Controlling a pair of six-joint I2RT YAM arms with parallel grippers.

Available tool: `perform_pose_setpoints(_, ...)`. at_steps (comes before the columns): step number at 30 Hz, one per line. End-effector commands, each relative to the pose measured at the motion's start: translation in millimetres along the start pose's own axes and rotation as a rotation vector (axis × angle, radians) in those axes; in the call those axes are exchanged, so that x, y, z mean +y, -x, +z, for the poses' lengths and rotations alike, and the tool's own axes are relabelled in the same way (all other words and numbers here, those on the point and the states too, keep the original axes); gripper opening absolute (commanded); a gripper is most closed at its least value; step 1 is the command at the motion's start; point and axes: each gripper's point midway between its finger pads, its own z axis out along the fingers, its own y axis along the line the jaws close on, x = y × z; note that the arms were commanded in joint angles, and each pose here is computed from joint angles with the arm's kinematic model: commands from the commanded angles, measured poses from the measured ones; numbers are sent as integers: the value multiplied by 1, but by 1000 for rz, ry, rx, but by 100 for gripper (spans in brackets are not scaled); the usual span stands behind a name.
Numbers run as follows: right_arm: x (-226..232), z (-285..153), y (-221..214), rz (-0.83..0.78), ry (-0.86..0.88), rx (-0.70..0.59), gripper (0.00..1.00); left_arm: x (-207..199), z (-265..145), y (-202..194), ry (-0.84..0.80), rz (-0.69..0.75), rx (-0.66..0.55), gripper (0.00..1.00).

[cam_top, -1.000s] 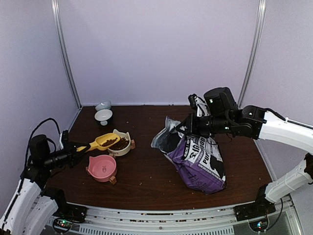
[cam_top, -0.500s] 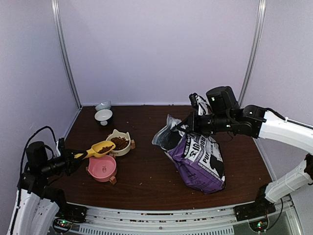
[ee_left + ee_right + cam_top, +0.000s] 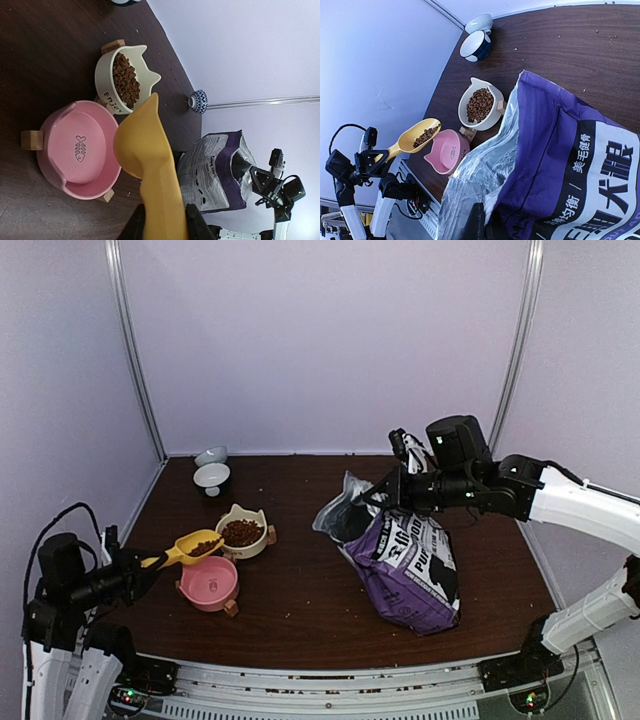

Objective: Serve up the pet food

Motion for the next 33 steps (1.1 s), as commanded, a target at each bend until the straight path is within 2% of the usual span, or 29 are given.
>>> perform_pose_setpoints(1,4,-7,13,-27,31,-45,0,-11,-14,3,-5,25,-47,0)
perform_pose_setpoints(19,-2,-6,13,-32,39,-33,0,-4,-43,-11,139,70,-39,0)
perform_pose_setpoints(33,-9,-13,12,-25,27,-43,0,-4,-56,-5,333,240,40,0)
